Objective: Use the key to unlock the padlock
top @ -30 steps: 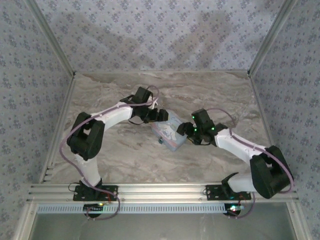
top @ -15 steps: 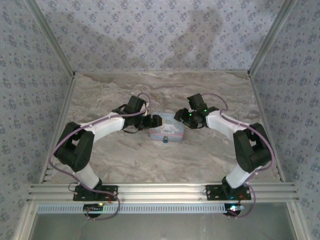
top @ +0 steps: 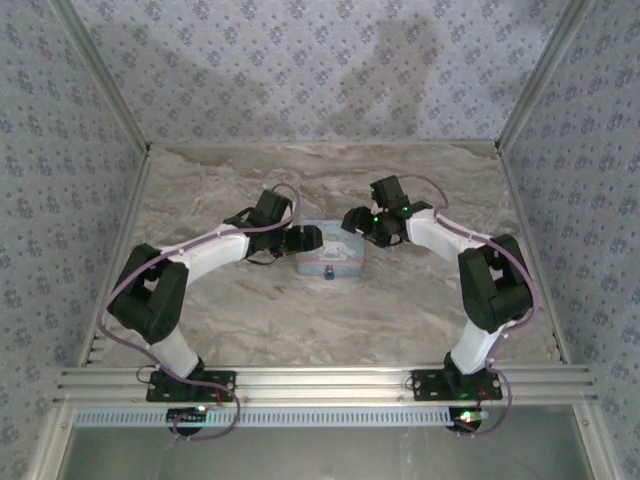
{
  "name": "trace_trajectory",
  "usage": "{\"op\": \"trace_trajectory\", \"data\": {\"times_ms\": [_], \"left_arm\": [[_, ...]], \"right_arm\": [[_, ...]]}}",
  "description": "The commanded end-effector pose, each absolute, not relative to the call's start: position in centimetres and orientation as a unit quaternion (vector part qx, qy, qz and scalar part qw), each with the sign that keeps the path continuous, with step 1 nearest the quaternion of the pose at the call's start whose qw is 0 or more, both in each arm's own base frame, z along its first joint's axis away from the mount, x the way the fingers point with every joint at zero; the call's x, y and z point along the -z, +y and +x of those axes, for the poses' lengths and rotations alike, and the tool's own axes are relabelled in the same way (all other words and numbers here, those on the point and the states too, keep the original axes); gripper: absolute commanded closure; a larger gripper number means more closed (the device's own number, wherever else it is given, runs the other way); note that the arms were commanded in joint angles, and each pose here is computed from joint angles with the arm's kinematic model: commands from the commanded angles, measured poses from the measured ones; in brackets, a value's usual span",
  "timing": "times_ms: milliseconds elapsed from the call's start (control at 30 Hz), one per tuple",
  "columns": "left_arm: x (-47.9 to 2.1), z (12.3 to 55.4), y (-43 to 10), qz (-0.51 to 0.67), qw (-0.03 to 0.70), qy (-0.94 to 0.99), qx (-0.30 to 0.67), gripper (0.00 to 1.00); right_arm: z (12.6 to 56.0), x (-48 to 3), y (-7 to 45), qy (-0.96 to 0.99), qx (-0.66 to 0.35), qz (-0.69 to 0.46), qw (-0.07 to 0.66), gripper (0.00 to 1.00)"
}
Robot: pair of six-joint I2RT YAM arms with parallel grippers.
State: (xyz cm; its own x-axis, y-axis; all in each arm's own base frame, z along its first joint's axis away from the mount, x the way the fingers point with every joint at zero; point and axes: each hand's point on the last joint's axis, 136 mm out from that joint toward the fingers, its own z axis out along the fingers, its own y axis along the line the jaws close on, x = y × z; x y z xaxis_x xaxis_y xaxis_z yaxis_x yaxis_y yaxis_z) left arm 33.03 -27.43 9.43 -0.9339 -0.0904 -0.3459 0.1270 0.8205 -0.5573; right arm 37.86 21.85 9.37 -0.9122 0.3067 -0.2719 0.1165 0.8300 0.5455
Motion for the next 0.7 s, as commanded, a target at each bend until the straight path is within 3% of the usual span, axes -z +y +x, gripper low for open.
{"op": "trace_trajectory", "data": {"times_ms": [0, 167, 333, 533, 667], "left_arm": [[-11.6, 33.5, -26.4, -0.006, 0.22, 0.928, 0.301, 0.19], [-12.5, 32.3, -23.4, -0.021, 0.241, 0.93, 0.275, 0.17], [-12.8, 29.6, -19.5, -0.047, 0.25, 0.939, 0.233, 0.19], [-10.9, 25.4, -15.6, -0.083, 0.213, 0.956, 0.181, 0.28], [-10.3, 22.9, -13.0, -0.159, 0.225, 0.943, 0.185, 0.3]], "right_arm": [[37.6, -10.4, 20.6, 0.947, -0.25, 0.101, 0.175, 0.28], [36.5, -11.8, 18.7, 0.954, -0.208, 0.089, 0.198, 0.29], [34.0, -14.1, 19.4, 0.956, -0.19, 0.037, 0.222, 0.36], [30.1, -15.8, 24.7, 0.95, -0.201, -0.087, 0.224, 0.48], [28.3, -16.4, 29.7, 0.935, -0.218, -0.177, 0.215, 0.5]]}}
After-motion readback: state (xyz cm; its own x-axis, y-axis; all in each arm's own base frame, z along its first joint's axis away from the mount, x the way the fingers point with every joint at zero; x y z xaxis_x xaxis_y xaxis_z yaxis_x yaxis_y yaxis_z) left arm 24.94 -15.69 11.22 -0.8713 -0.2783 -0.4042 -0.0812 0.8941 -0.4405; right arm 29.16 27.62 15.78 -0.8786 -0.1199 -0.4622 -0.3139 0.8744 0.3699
